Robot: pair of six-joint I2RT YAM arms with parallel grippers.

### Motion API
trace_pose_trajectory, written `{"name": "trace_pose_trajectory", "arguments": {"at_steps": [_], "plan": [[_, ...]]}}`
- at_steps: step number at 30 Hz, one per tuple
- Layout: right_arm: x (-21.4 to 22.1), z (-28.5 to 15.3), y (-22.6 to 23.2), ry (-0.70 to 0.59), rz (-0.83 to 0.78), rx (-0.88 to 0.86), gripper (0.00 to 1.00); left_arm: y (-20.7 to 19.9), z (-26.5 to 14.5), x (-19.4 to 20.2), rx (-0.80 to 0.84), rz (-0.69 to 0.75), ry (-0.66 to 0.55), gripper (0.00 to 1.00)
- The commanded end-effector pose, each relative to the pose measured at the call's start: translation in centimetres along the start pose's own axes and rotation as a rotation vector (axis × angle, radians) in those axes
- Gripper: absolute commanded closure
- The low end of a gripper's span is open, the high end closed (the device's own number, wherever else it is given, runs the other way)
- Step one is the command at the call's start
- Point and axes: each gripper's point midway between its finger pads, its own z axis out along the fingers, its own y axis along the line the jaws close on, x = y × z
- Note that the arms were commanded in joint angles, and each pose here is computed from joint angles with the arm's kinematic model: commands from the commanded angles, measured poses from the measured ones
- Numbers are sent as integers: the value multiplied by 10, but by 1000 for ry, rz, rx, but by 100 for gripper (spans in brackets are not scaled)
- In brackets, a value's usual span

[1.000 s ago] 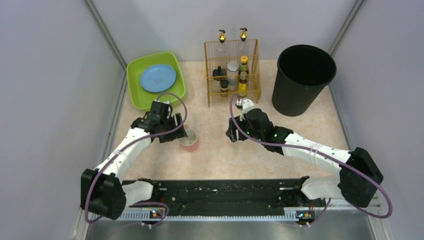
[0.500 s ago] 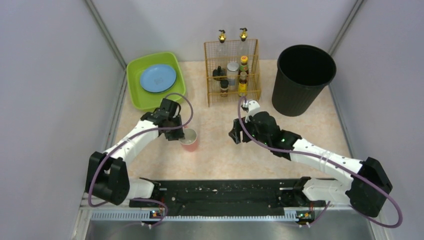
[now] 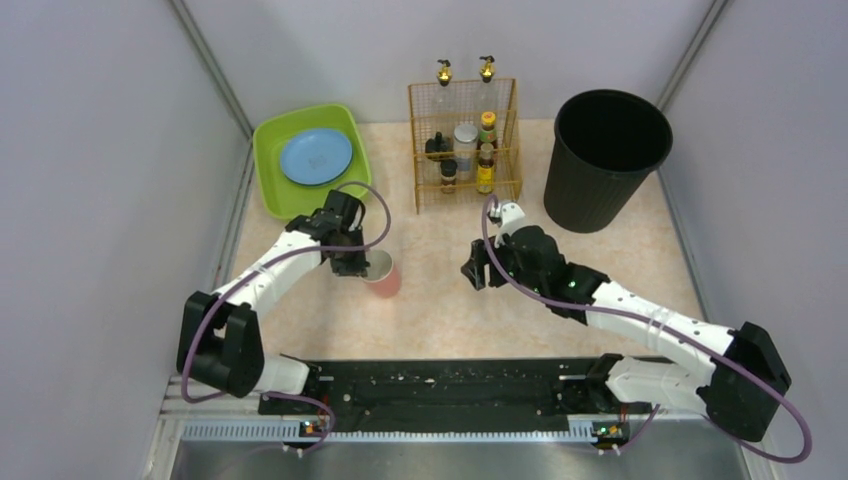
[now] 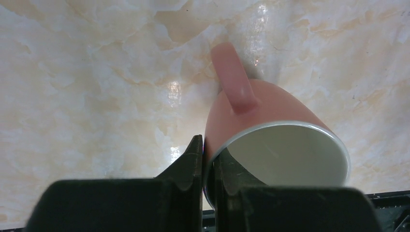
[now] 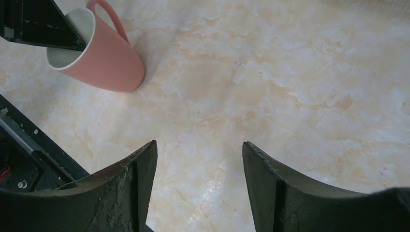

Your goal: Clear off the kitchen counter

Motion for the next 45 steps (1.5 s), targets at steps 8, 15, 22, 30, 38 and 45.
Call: {"name": "trace_pose_trajectory", "arguments": {"at_steps": [8,15,22,30,38,45], "plan": [[-24,-22,10,-103,5,-43,36,-22,-75,-104,-31,31,-311,100],[-26,-33,14,-122,10,-71,36,-21,-102,-174,-95,-120,-486,100],[-25,-39,17,-133,11,-100,36,-9,-112,-236,-123,-247,-562,100],[-21,-39,23,-131,11,-135,36,38,-80,-271,-128,-537,-609,100],[-17,-33,21,-115,9,-129,36,81,-65,-275,-279,-800,-682,100],[-13,-25,21,-98,6,-123,36,111,-46,-264,-369,-970,-603,100]]}}
